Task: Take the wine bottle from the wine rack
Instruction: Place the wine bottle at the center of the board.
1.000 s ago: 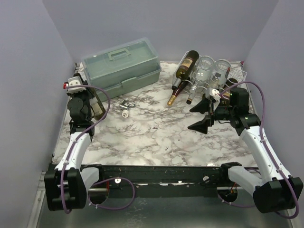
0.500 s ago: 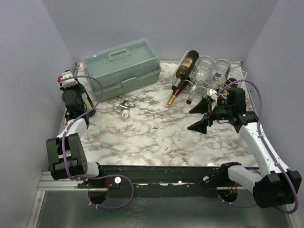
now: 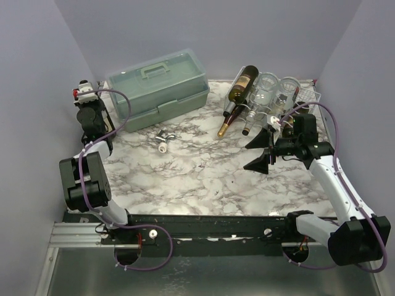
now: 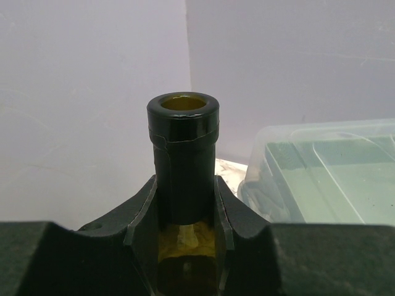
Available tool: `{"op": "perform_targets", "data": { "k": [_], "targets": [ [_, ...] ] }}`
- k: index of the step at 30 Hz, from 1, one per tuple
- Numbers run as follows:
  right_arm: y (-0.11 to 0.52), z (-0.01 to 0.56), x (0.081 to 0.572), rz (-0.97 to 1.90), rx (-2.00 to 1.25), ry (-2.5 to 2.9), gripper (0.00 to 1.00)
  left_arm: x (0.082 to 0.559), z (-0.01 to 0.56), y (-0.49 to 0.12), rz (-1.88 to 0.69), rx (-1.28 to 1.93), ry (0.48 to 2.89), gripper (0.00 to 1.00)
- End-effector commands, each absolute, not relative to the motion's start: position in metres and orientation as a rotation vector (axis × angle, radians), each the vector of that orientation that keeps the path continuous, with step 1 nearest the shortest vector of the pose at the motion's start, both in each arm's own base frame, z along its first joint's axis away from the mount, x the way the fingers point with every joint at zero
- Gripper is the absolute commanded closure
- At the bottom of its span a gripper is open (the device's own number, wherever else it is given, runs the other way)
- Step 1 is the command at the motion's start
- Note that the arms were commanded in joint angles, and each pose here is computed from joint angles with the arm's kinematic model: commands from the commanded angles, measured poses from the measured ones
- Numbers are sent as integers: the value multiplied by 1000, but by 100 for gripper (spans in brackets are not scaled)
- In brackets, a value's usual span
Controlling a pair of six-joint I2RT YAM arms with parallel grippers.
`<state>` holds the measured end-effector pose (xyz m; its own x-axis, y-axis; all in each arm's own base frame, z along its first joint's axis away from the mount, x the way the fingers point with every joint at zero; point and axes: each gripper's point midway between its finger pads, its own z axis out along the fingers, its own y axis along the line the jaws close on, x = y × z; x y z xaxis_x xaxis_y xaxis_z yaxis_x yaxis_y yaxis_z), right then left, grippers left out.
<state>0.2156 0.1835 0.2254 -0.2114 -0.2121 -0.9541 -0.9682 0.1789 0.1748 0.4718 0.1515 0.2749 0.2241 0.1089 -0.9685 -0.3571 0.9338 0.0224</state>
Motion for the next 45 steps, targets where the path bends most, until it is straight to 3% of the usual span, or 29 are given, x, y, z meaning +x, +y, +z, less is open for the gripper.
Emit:
{"op": "perform_targets", "data": {
  "k": [1,8,20,31,37,45],
  "targets": [
    [182,231,218,1101,-1166,1591,1,474,331,147,285,-180,1118,100],
    [182,227,220,1100,-1166,1602,1,479,321,148,279,-182,1130,95],
    [180,225,223,1082,-1160,1614,1,467,303,156,310,-222,1145,47],
    [179,226,223,1067,-1161,1613,1,440,300,147,279,-249,1140,16],
    [179,229,221,1059,-1164,1601,1,411,308,145,267,-328,1145,7],
    [178,232,220,1028,-1164,1582,1,368,295,143,183,-566,1270,4]
  ]
}}
